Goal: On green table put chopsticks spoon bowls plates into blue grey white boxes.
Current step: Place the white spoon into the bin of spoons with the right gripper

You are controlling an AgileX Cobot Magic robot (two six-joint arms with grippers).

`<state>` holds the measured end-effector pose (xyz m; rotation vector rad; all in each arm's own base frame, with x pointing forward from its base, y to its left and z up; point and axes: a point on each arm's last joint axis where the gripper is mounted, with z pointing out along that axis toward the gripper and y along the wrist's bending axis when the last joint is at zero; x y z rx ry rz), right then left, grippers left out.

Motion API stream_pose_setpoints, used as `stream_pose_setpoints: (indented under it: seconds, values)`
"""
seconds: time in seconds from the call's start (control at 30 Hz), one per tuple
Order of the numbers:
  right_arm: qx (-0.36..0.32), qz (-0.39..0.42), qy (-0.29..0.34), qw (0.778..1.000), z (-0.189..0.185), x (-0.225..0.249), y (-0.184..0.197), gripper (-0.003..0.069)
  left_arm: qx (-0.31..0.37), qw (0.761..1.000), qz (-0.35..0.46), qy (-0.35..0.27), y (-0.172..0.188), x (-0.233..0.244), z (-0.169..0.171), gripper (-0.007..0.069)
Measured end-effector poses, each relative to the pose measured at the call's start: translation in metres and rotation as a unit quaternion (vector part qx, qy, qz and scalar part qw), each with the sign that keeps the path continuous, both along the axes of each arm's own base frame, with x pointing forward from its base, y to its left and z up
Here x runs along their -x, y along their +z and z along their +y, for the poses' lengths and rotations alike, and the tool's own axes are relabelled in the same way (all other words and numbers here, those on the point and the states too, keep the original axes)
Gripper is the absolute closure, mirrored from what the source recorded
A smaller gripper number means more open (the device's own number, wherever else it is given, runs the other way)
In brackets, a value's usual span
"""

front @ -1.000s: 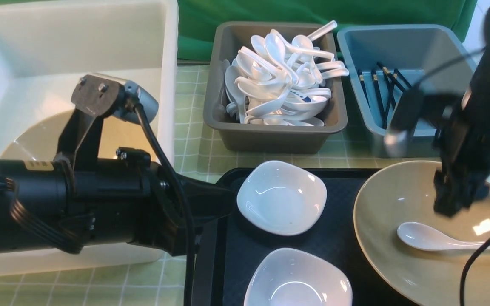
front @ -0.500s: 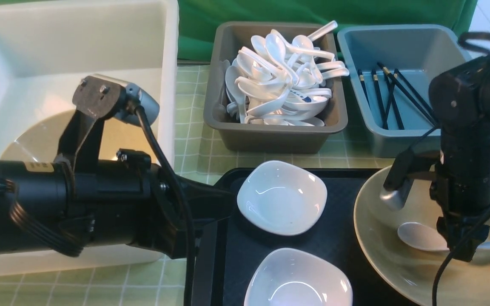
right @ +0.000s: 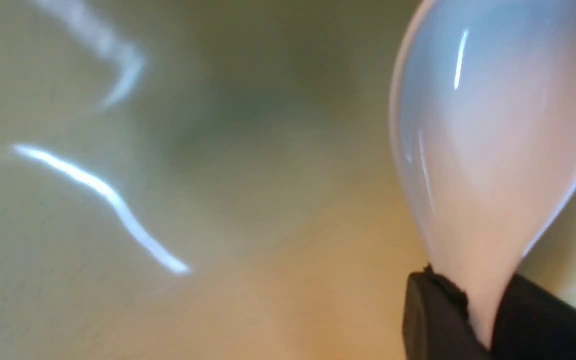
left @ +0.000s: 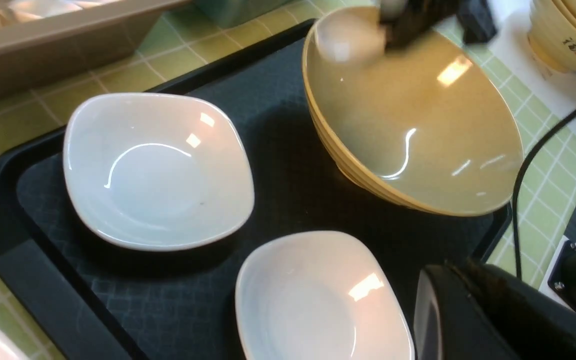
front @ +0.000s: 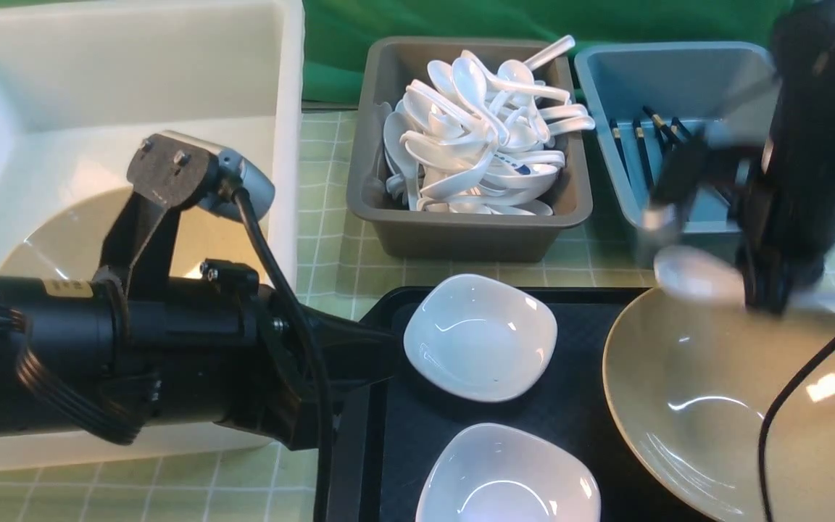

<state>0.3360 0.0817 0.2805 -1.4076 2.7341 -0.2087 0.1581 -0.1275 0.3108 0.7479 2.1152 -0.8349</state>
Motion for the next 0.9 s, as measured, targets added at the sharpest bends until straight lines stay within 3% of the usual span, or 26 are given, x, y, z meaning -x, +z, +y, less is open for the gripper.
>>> stream_pose_setpoints:
  seconds: [0.03, 0.13, 0.17, 0.23, 0.27, 0.3, 0.33, 0.37, 0.43, 0.5, 0.6, 0.7, 0.9]
  values:
    - [-0.033, -0.041, -0.003, 0.999, 0.006, -0.006, 0.026, 0.0526, 0.000, 1.000, 0.000, 0.000, 0.000, 0.000, 0.000, 0.0627]
    - [-0.121, -0.095, -0.006, 0.988, 0.021, -0.016, 0.055, 0.0526, 0.000, 1.000, 0.000, 0.000, 0.000, 0.000, 0.000, 0.0627]
    - [-0.178, -0.128, -0.009, 0.976, 0.032, -0.026, 0.067, 0.0526, 0.000, 1.000, 0.000, 0.000, 0.000, 0.000, 0.000, 0.0627]
    - [-0.226, -0.157, -0.013, 0.961, 0.041, -0.037, 0.074, 0.0526, 0.000, 1.000, 0.000, 0.000, 0.000, 0.000, 0.000, 0.0627]
    - [-0.279, -0.191, -0.022, 0.941, 0.052, -0.053, 0.079, 0.0526, 0.000, 1.000, 0.000, 0.000, 0.000, 0.000, 0.000, 0.0627]
    - [-0.287, -0.199, -0.023, 0.937, 0.054, -0.055, 0.082, 0.0526, 0.000, 1.000, 0.000, 0.000, 0.000, 0.000, 0.000, 0.0627]
    - [-0.331, -0.233, -0.038, 0.914, 0.063, -0.074, 0.082, 0.0526, 0.000, 1.000, 0.000, 0.000, 0.000, 0.000, 0.000, 0.0627]
    - [-0.342, -0.240, -0.043, 0.908, 0.065, -0.079, 0.079, 0.0526, 0.000, 1.000, 0.000, 0.000, 0.000, 0.000, 0.000, 0.0627]
    - [-0.399, -0.291, -0.082, 0.865, 0.076, -0.116, 0.065, 0.0526, 0.000, 1.000, 0.000, 0.000, 0.000, 0.000, 0.000, 0.0627]
    - [-0.426, -0.304, -0.118, 0.844, 0.082, -0.140, 0.043, 0.0522, 0.000, 1.000, 0.000, 0.000, 0.000, 0.000, 0.000, 0.0627]
    - [-0.433, -0.301, -0.138, 0.838, 0.086, -0.157, 0.021, 0.0504, 0.000, 1.000, 0.000, 0.001, 0.000, 0.000, 0.000, 0.0627]
    - [-0.426, -0.278, -0.143, 0.849, 0.089, -0.169, -0.005, 0.0449, 0.001, 1.000, -0.005, 0.006, 0.001, -0.001, 0.000, 0.0627]
    - [-0.418, -0.237, -0.128, 0.868, 0.088, -0.160, 0.000, 0.0231, 0.002, 1.000, -0.006, 0.008, 0.001, -0.002, 0.000, 0.0627]
